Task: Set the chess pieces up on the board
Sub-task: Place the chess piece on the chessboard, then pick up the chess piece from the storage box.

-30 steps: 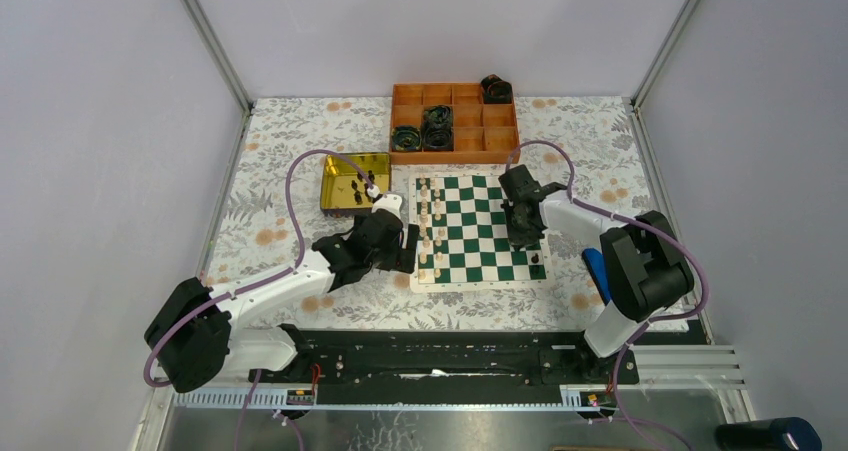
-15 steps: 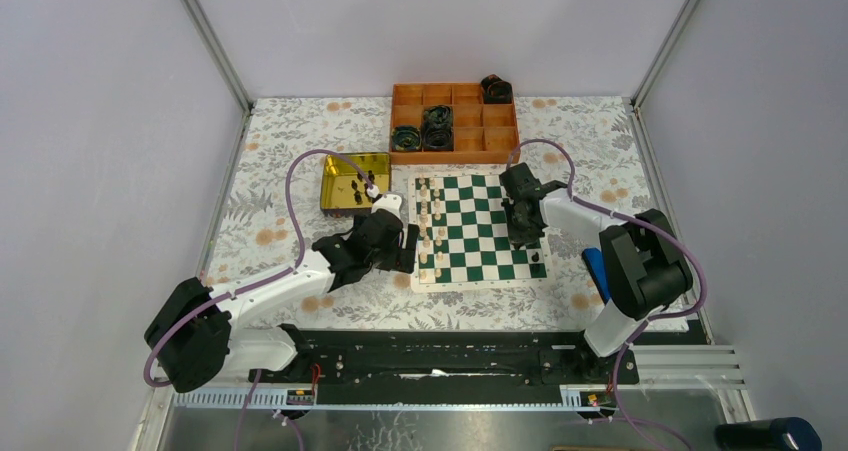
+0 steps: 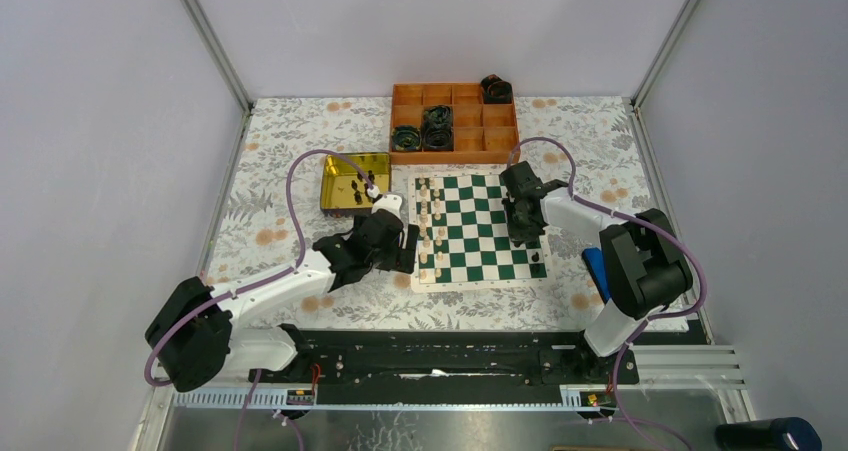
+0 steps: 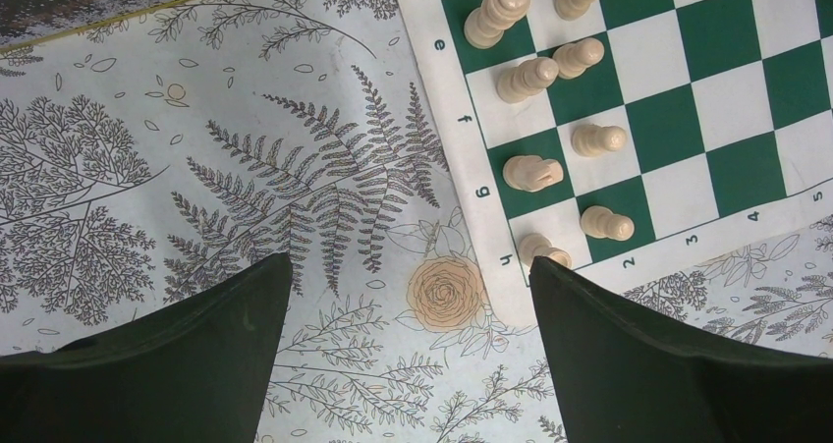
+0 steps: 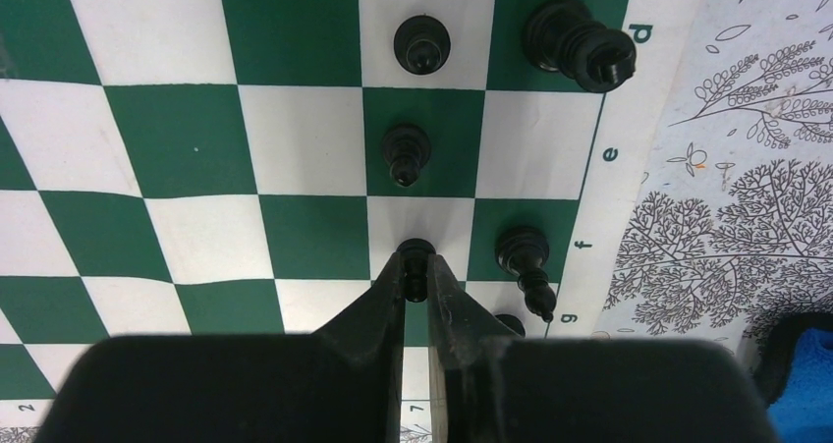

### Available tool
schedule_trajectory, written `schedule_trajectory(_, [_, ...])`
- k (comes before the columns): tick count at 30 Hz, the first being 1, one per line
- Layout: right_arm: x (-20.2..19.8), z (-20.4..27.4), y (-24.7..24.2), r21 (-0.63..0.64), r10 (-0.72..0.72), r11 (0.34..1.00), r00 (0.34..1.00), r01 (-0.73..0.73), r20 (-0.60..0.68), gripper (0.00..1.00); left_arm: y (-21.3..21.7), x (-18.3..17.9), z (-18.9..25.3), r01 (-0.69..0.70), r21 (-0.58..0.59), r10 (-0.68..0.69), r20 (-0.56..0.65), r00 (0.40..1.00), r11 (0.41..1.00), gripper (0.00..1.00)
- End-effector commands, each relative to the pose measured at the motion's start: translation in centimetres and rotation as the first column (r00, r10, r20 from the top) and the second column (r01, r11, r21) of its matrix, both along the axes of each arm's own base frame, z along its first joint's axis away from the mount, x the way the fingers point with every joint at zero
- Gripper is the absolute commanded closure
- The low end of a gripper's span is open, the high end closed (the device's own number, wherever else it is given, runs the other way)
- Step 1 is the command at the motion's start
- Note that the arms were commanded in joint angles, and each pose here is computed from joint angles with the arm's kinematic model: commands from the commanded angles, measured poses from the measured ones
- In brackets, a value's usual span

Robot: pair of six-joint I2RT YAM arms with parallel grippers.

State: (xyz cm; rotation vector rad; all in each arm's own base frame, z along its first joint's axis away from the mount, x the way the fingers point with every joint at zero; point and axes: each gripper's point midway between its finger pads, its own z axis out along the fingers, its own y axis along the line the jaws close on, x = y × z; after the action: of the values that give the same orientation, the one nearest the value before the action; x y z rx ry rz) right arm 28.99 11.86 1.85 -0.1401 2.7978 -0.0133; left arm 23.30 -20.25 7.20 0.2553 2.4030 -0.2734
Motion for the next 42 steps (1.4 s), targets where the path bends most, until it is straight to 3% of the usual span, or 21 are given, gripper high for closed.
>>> schedule_trajectory(1, [1.6, 0.9, 0.2, 0.008, 0.000, 1.000, 0.999, 0.000, 0.039, 0.92, -0.2, 0.4, 0.7, 0.003, 0.015, -0.003, 0.021, 1.000, 1.000, 0.01])
schedule_trajectory(6, [1.5, 0.6, 0.2, 0.011, 0.002, 1.000, 0.999, -0.002, 0.033, 0.90, -0.2, 0.4, 0.6, 0.002, 0.016, -0.002, 0.019, 1.000, 1.000, 0.01])
schedule_trajectory(11, [1.4, 0.6, 0.2, 0.015, 0.005, 1.000, 0.999, -0.006, 0.033, 0.66, -0.2, 0.3, 0.5, 0.002, 0.017, -0.003, 0.016, 1.000, 1.000, 0.01])
schedule_trajectory(14, [1.6, 1.0, 0.3, 0.017, 0.010, 1.000, 0.999, -0.011, 0.043, 0.61, -0.3, 0.3, 0.5, 0.005, 0.017, -0.005, 0.015, 1.000, 1.000, 0.01])
schedule_trajectory(29, [3.3, 7.9, 0.6, 0.045, 0.031, 0.998, 0.983, -0.040, 0.183, 0.58, 0.4, 1.0, 2.0, -0.085, -0.007, 0.086, 0.059, 0.995, 0.996, 0.01])
schedule_trajectory(37, [5.2, 11.4, 0.6, 0.058, -0.004, 0.998, 0.954, -0.014, 0.298, 0.52, 2.1, 5.9, 6.9, -0.276, 0.006, 0.272, 0.158, 0.949, 0.961, 0.01])
schedule_trajectory(42, [6.2, 11.7, 1.4, 0.076, 0.000, 0.997, 0.952, -0.024, 0.307, 0.51, 6.5, 10.7, 7.8, -0.434, -0.025, 0.433, 0.127, 0.892, 0.901, 0.01])
